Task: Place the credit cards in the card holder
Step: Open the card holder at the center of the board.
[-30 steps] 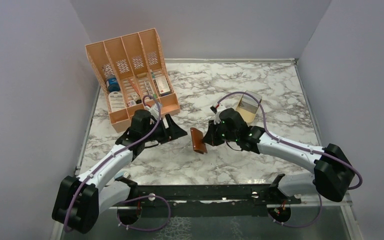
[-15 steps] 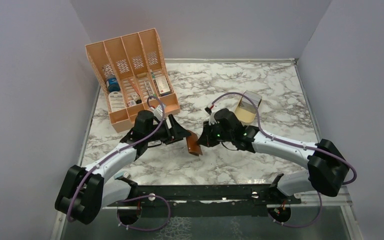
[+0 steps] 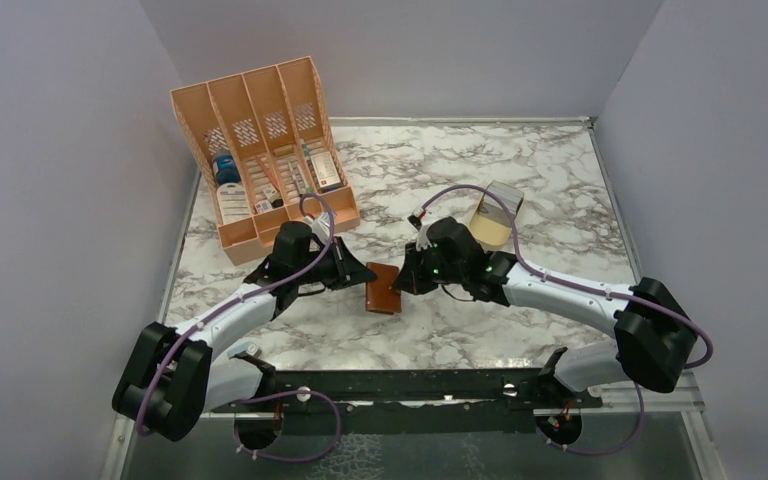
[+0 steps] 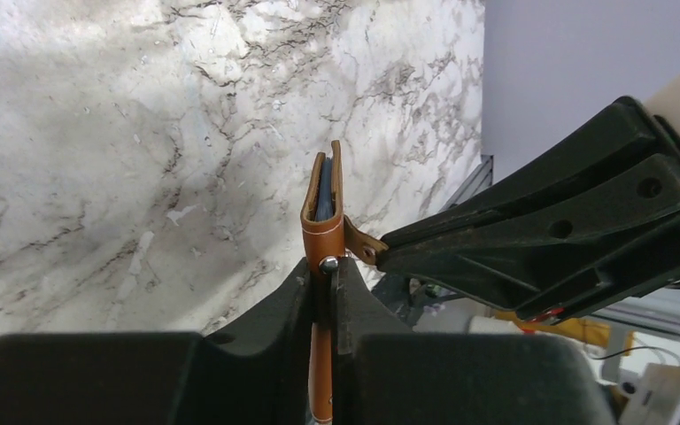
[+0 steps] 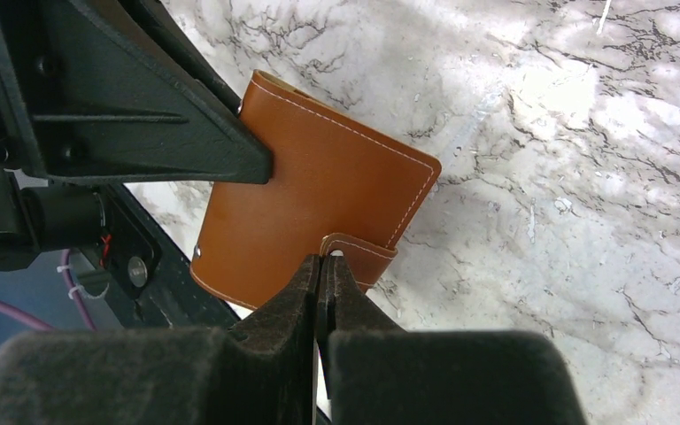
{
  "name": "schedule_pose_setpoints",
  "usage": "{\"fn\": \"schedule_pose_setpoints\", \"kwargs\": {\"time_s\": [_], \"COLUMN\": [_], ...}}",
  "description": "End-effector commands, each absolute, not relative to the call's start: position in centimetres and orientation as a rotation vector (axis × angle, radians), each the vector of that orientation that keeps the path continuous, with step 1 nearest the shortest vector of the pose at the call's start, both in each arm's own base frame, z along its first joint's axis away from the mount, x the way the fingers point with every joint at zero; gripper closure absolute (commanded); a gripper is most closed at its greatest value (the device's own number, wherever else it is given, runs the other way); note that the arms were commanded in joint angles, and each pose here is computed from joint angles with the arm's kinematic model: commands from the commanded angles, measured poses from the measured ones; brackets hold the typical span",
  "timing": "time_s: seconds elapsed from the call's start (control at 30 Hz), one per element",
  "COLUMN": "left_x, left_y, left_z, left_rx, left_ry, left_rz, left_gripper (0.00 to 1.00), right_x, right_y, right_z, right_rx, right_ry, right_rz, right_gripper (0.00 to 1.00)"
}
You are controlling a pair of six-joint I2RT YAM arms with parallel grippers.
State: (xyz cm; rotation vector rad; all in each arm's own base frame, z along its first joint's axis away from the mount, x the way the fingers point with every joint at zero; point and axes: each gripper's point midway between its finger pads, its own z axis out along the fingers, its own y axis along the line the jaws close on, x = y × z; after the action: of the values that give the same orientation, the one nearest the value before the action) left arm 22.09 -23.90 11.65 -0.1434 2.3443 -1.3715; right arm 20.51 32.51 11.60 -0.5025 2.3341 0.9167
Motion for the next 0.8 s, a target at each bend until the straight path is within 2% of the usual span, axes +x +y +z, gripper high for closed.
{"fn": "schedule_pose_setpoints", "kwargs": {"time_s": [0.0, 0.4, 0.47, 0.6, 0.63, 0.7, 0.77], "left_x": [21.8, 21.7, 21.8, 21.8, 21.7, 21.7, 21.7], "left_y": [-23.9, -23.3, -23.1, -22.6, -22.6, -22.5, -22.3], "left_z": [11.5, 10.5, 10.1, 8.6, 8.4, 8.2, 8.3], "left_rx": [-0.097, -0.098, -0.102, -0.123, -0.123, -0.121, -0.122], "left_ry": [2.349, 2.384, 2.398, 2.457, 2.470, 2.483, 2.480], "left_rz": [-1.357, -1.286, -1.268, -1.209, -1.200, -1.189, -1.171], "left_gripper": [0.99, 0.99, 0.91, 0.58, 0.52, 0.43, 0.38], "right_x": [21.2, 21.3, 21.0, 20.4, 20.2, 20.0, 20.0], "right_y": [32.7, 30.1, 29.9, 29.8, 29.8, 29.9, 30.0], "right_z": [12.0, 10.9, 10.7, 9.7, 9.5, 9.5, 10.0], "right_rx": [-0.479, -0.418, -0.418, -0.416, -0.418, -0.417, -0.417], "right_ry": [2.311, 2.335, 2.335, 2.358, 2.367, 2.373, 2.361], "right_rz": [0.896, 0.763, 0.772, 0.791, 0.794, 0.806, 0.825], "right_gripper": [0.99, 0.99, 0.99, 0.99, 0.99, 0.99, 0.99]}}
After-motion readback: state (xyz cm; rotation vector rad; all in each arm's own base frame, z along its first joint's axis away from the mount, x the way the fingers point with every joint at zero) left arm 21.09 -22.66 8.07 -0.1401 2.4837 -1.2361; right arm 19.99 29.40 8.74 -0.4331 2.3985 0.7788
